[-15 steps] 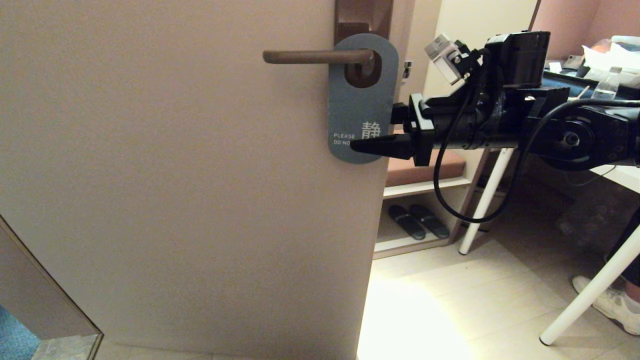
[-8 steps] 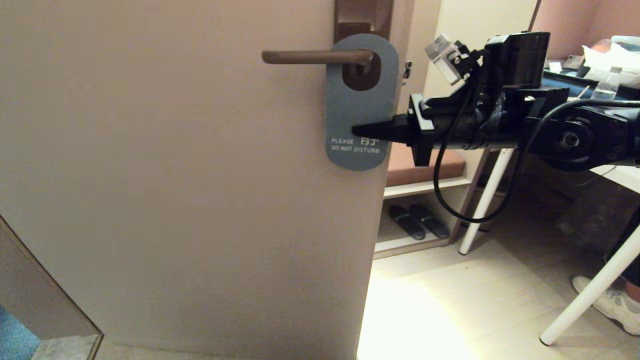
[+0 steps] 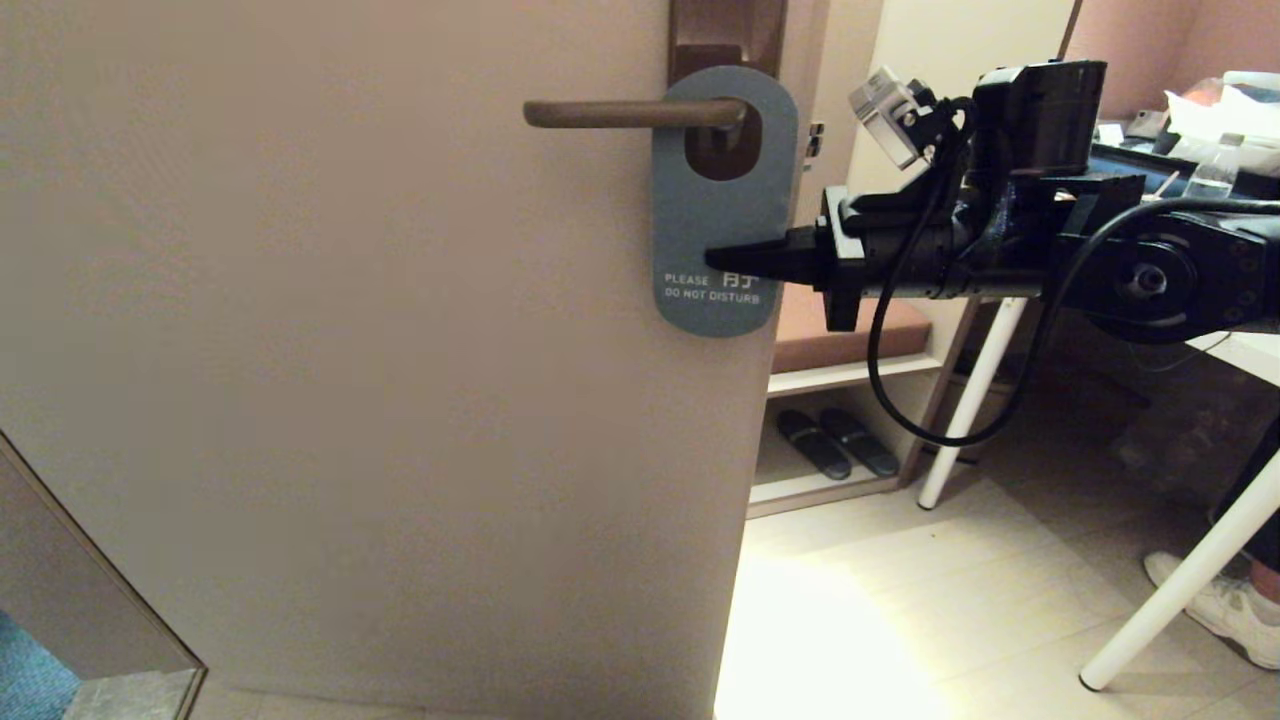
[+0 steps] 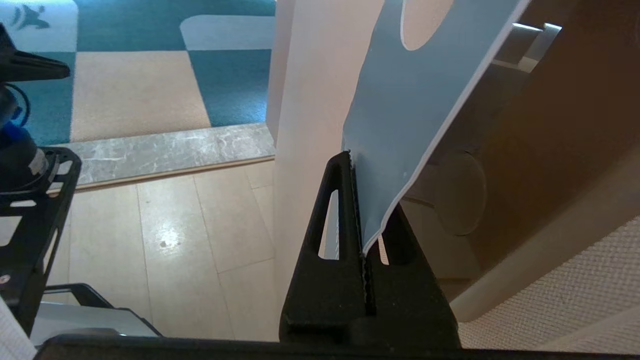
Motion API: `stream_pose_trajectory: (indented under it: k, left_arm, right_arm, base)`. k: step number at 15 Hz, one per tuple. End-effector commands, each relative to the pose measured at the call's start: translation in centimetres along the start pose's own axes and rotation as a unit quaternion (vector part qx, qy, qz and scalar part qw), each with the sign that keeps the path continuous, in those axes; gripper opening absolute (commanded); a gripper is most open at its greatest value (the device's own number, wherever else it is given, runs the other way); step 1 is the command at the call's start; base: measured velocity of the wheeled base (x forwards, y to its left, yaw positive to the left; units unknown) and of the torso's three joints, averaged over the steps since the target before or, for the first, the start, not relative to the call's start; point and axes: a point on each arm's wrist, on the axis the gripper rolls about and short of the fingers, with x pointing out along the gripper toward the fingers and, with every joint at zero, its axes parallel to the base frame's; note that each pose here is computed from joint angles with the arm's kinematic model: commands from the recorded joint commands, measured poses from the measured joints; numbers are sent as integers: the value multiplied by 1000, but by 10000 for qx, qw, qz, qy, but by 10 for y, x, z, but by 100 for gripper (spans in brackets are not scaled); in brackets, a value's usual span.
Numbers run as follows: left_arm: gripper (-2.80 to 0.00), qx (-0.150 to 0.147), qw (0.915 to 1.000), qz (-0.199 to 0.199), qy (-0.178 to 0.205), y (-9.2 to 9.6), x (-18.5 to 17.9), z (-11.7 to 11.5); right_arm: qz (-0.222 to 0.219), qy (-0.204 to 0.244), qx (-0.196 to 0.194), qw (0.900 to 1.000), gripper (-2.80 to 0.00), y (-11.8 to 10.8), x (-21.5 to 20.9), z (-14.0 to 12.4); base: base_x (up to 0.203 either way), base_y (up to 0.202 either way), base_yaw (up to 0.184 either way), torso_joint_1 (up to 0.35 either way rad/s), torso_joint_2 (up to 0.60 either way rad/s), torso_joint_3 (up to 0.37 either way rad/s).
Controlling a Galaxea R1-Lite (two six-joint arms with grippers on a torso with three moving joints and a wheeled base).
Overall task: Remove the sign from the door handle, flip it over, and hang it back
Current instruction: Take down the sign
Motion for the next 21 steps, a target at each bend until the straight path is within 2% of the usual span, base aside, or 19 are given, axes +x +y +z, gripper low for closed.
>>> stream_pose_trajectory:
  k: [1,6,14,18,21]
  left_arm:
    - [-280,0,10000,0,5,0,0,0]
    - [-280,0,10000,0,5,0,0,0]
    - [-280,0,10000,0,5,0,0,0]
    - [-280,0,10000,0,5,0,0,0]
    - [-280,0,10000,0,5,0,0,0]
  right_arm:
    - [-6,-23,-50,10000,-280,3,0,4]
    - [-500,114,-85,9986,-280,12,-2,12]
    - [-1512,422,-146,9875,-280,33,8,23]
    - [-1531,429,-157,9872,-280,44,9,28]
    - [-1508,480,8,9874,-280,51,5,32]
  base:
    - [0,0,0,0,0,0]
    - [0,0,0,0,0,0]
    - [0,0,0,0,0,0]
    - [0,0,0,0,0,0]
    - [0,0,0,0,0,0]
